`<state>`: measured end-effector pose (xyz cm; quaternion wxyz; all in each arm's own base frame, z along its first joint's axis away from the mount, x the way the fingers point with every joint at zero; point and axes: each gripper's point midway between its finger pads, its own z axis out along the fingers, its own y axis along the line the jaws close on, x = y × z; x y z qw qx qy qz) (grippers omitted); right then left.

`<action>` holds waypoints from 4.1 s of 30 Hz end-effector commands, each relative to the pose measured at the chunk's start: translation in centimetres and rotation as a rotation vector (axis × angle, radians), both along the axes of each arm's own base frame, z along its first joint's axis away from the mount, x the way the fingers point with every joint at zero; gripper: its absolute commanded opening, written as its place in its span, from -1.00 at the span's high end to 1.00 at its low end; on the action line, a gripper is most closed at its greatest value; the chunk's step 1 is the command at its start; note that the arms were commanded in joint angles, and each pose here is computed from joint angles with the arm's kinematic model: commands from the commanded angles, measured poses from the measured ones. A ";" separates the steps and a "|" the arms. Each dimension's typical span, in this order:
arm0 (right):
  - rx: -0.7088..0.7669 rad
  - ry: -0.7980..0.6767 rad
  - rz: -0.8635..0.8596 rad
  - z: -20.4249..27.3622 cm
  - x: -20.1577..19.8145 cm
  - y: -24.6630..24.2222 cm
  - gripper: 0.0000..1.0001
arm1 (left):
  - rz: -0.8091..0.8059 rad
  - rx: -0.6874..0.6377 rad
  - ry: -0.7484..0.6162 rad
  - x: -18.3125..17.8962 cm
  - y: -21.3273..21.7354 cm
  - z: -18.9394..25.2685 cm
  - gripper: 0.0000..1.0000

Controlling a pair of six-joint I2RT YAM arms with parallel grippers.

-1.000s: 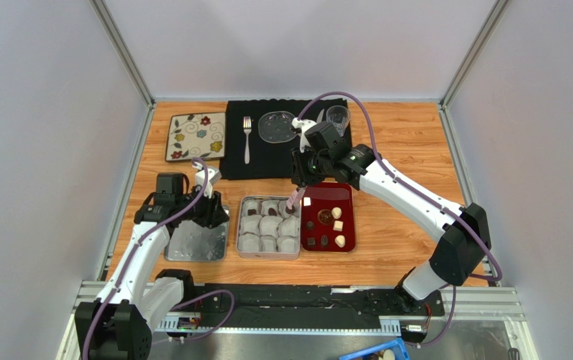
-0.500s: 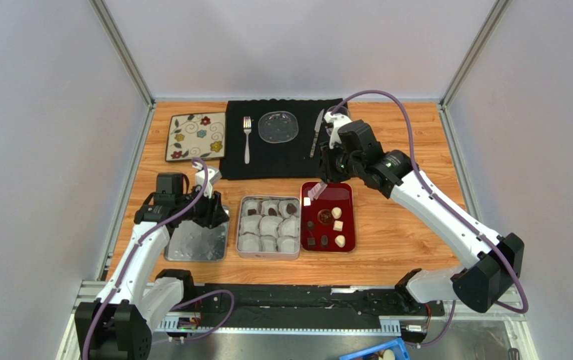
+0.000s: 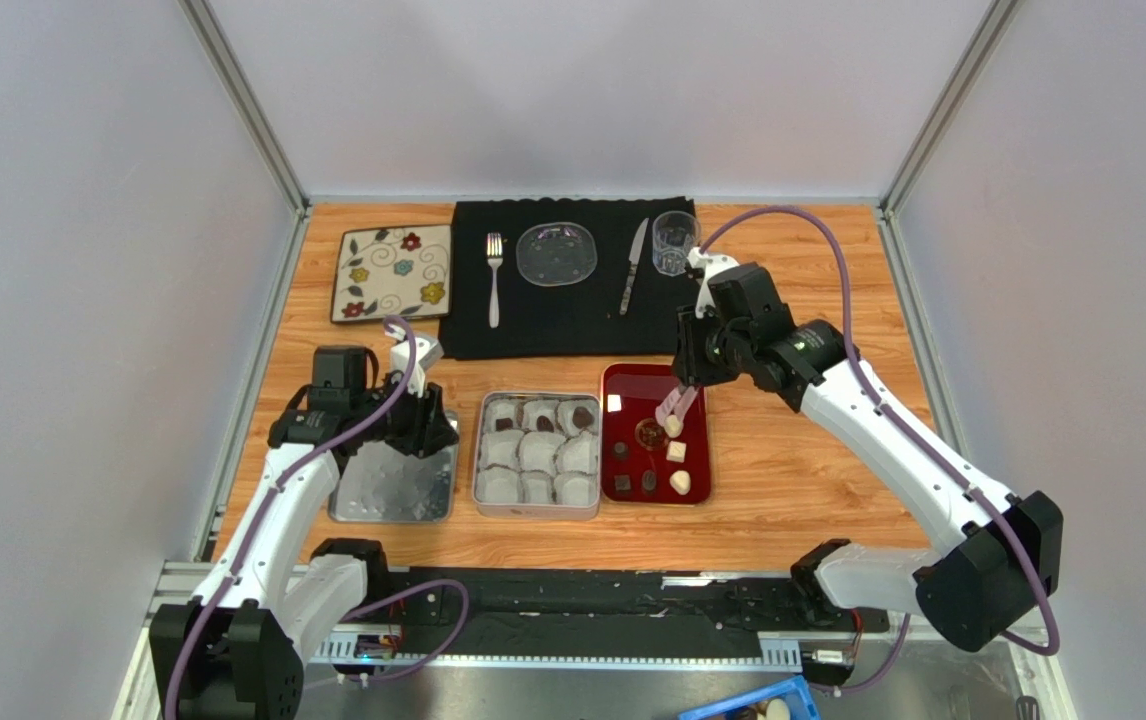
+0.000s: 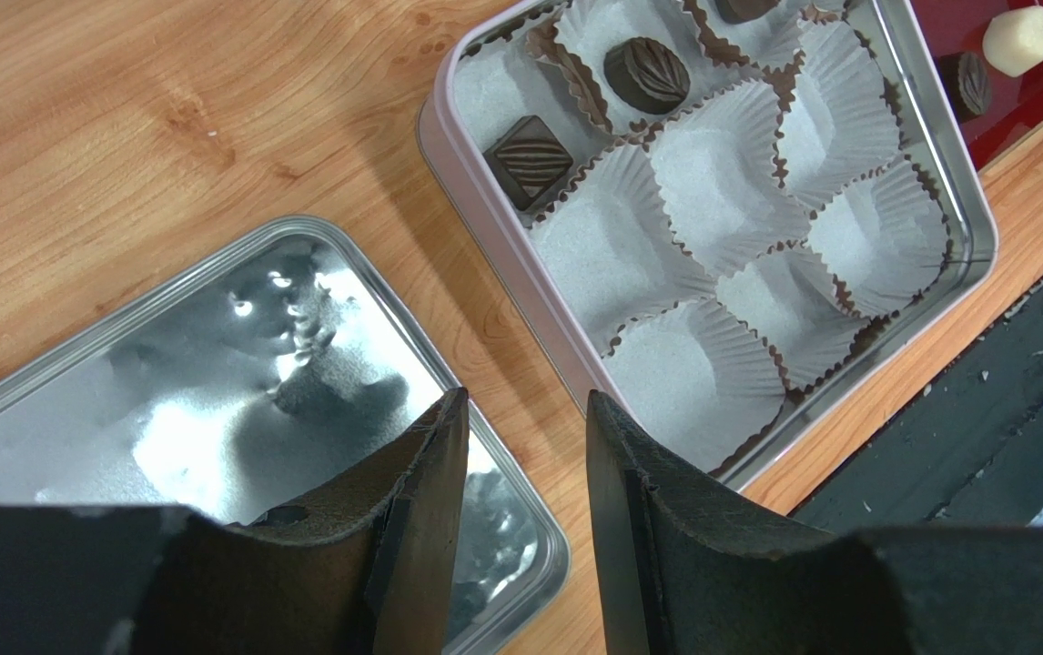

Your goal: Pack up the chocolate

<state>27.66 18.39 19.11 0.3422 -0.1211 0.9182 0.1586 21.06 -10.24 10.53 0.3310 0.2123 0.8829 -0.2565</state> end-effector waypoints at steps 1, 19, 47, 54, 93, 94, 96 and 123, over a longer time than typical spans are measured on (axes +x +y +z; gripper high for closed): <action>-0.001 -0.044 -0.016 0.7 0.3 -0.8 0.40 | -0.018 -0.013 -0.053 0.6 -0.3 1.4 0.08; -0.015 -0.007 -0.052 -1.5 1.7 -1.4 0.37 | -0.023 -0.018 -0.063 0.8 -0.4 1.9 0.08; -0.034 0.028 -0.057 -4.0 2.9 -1.0 0.38 | -0.026 -0.020 -0.074 0.9 -0.4 2.3 0.08; -0.048 0.046 -0.049 -4.9 2.5 -1.0 0.41 | -0.023 -0.020 -0.072 0.9 -0.4 2.2 0.07; 0.134 -0.171 0.395 6.3 -3.9 20.9 0.78 | 0.074 0.055 -0.049 1.8 1.3 0.3 -0.02; 0.132 -0.159 0.403 5.8 -3.9 21.4 0.78 | 0.073 0.055 -0.055 1.9 1.3 0.4 -0.02; 0.145 -0.157 0.413 5.7 -3.9 22.3 0.78 | 0.076 0.057 -0.052 1.9 1.3 0.3 -0.02; 0.126 -0.133 0.439 3.4 -3.2 25.2 0.35 | 0.062 0.049 -0.060 1.8 1.1 0.7 -0.01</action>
